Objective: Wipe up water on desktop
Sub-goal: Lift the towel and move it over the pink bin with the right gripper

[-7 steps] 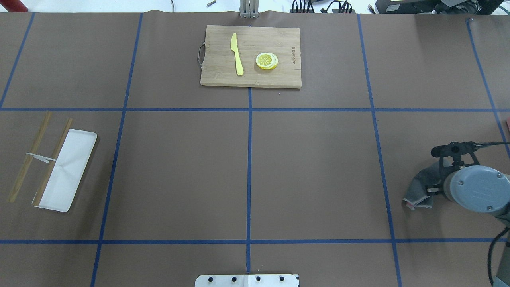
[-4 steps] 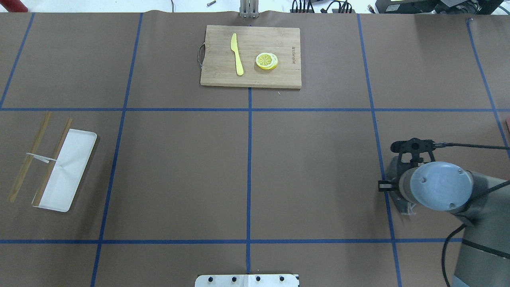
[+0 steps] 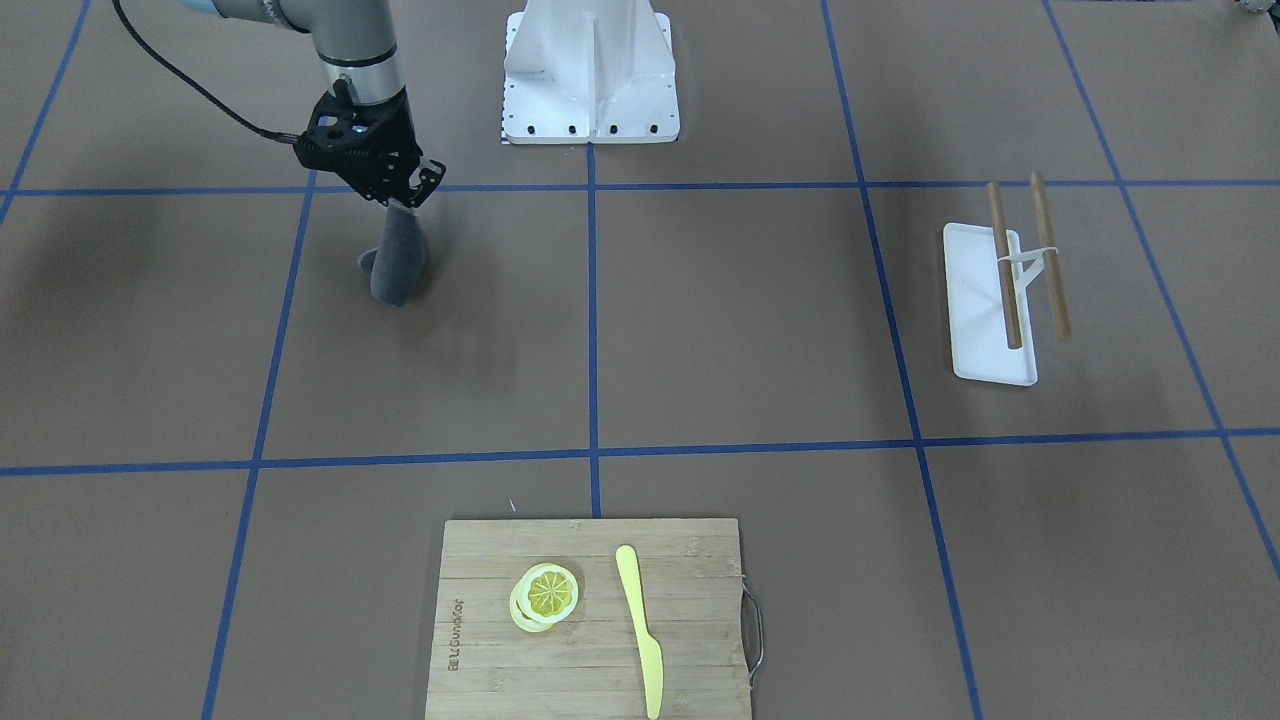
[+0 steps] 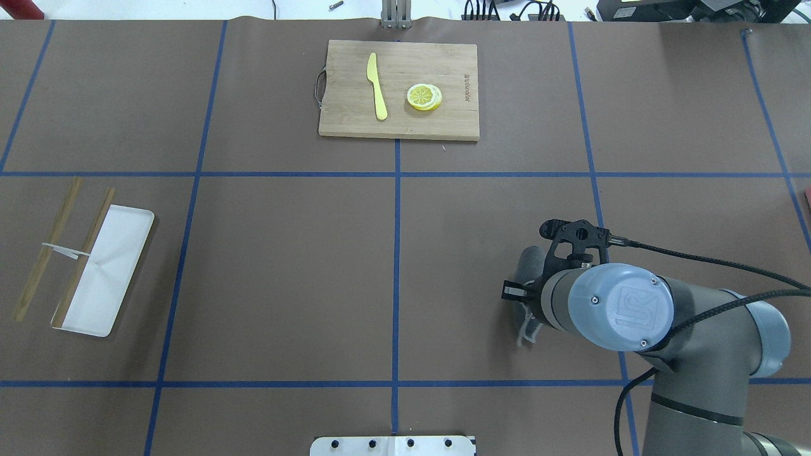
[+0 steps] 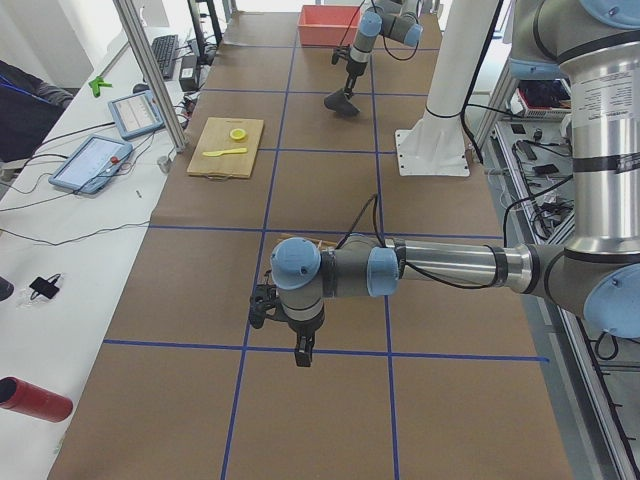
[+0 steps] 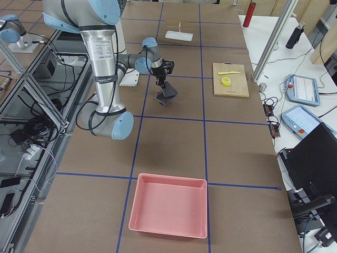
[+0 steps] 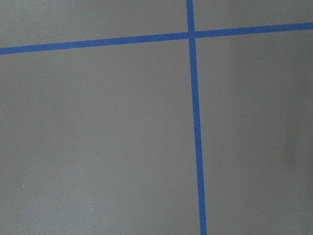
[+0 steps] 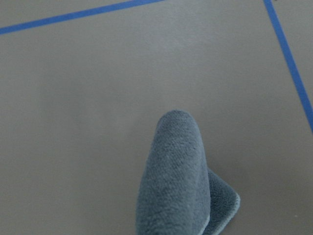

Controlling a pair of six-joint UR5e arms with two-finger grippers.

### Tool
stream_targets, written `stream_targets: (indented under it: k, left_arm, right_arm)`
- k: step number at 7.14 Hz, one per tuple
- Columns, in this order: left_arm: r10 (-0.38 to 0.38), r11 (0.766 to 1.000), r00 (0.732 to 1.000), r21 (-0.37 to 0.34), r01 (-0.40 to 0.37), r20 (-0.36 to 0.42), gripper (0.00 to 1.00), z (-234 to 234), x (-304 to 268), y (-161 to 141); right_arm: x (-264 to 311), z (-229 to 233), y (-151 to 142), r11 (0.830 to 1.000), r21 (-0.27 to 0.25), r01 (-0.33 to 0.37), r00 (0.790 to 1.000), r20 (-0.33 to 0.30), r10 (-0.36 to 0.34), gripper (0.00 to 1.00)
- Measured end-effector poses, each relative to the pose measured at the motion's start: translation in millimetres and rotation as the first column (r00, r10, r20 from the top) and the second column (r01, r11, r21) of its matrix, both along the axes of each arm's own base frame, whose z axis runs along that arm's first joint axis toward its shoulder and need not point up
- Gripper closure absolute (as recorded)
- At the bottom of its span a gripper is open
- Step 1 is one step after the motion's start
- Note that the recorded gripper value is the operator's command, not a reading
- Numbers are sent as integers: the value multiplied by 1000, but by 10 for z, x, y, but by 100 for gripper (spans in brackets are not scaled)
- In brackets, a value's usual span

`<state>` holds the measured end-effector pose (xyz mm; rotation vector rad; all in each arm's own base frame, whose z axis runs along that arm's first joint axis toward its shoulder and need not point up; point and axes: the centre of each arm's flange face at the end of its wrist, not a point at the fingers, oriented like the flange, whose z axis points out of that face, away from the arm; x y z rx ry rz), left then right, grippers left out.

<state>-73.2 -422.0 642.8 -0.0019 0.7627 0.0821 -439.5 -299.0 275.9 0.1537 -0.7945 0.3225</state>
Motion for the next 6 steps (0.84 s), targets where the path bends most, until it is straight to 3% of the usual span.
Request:
stream_targets:
  k: [2,4,6]
  left_arm:
    - [-1,1000,1000,-1,1,0,1,2,-1,4]
    - [-26,999,1000,-24,26,1,1,-24,-3,14]
    - [-64,997,998,-36,64,4,1,-166,2,171]
  right_arm:
    - [290,-293,-249,999,3,-39,998,49,39,100]
    - [959,-269,-784,999,33,31,1000,-7,-30,100]
    - [1954,70,-1343,987,73,144,986,-97,-137,100]
